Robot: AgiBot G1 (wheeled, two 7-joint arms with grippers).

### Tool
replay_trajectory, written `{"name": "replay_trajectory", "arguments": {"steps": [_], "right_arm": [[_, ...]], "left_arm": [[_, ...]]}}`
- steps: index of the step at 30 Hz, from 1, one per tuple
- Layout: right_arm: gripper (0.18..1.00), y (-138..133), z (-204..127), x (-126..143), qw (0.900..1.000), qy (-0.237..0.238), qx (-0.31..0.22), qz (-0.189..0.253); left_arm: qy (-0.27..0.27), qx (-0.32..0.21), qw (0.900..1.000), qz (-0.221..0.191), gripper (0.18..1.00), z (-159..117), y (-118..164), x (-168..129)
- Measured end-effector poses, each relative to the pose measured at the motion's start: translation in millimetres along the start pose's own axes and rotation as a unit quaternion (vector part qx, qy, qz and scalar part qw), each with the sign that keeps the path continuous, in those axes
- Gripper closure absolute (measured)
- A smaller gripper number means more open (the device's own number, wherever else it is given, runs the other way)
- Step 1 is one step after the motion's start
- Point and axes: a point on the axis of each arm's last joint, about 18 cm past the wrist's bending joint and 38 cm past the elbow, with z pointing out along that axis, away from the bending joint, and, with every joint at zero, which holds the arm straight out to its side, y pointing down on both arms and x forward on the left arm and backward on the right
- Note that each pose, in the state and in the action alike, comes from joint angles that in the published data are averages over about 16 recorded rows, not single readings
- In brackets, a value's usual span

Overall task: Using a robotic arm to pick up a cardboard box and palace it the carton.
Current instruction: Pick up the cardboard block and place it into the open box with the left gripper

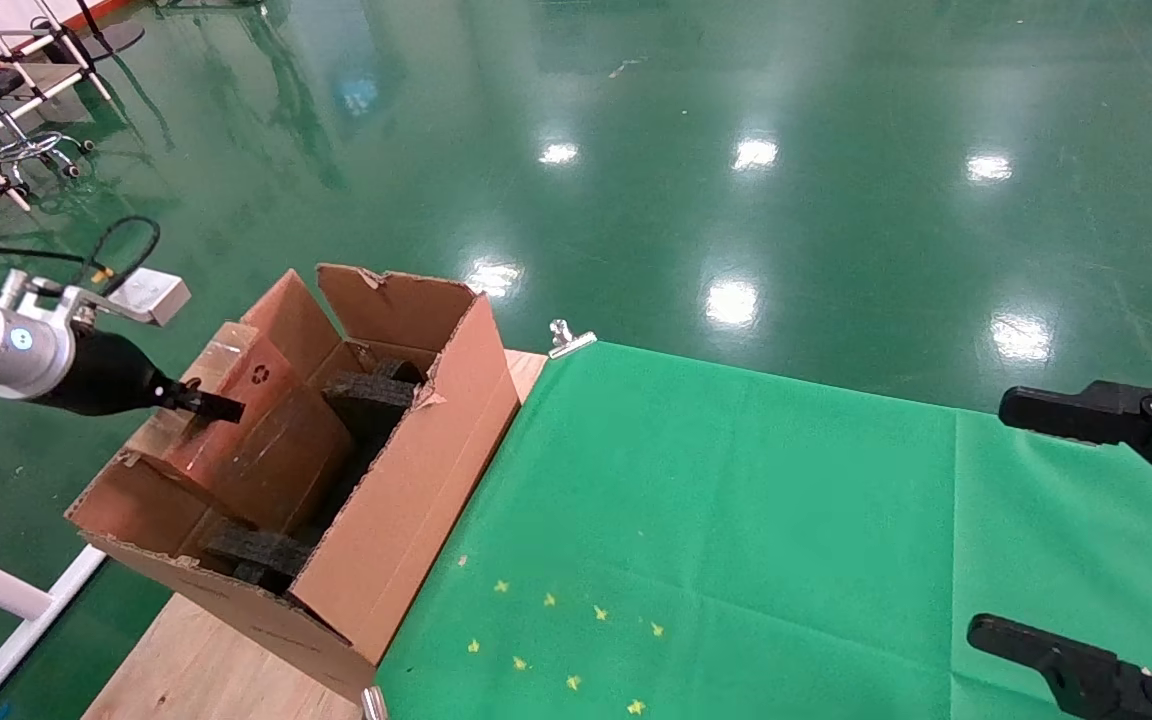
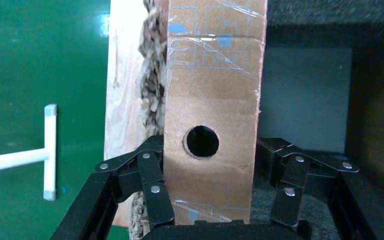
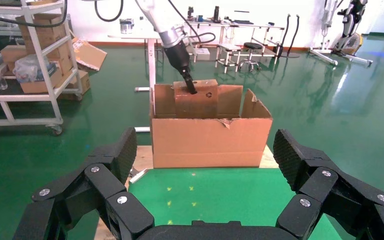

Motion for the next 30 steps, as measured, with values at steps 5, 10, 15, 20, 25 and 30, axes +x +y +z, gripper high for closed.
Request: {"name": "replay_trajectory", "arguments": {"steps": [5,10,15,20,25,30], "right_arm": [[0.178,0.0,0.0,0.0,1.000,0.000,0.000,0.000],[0.178,0.0,0.0,0.0,1.000,0.000,0.000,0.000],[0.178,0.0,0.0,0.0,1.000,0.000,0.000,0.000],[0.178,0.0,0.0,0.0,1.000,0.000,0.000,0.000],[0.178,0.0,0.0,0.0,1.000,0.000,0.000,0.000],[0.178,0.0,0.0,0.0,1.000,0.000,0.000,0.000]], "left_arm": [[-0.003,-0.009,1.0000,0.002,0.873,10.8,5.7,5.0],[-0.005,-0.016,0.9999,0.005,0.875,21.8,10.0,11.7],[-0.009,-0.021,0.9997,0.007,0.879,33.6,13.8,18.8],[-0.019,-0.022,0.9995,0.009,0.883,46.2,17.0,24.6],[-0.036,-0.016,0.9992,0.010,0.885,59.7,19.9,27.9],[-0.054,-0.006,0.9984,0.011,0.886,72.2,22.2,30.2]]}}
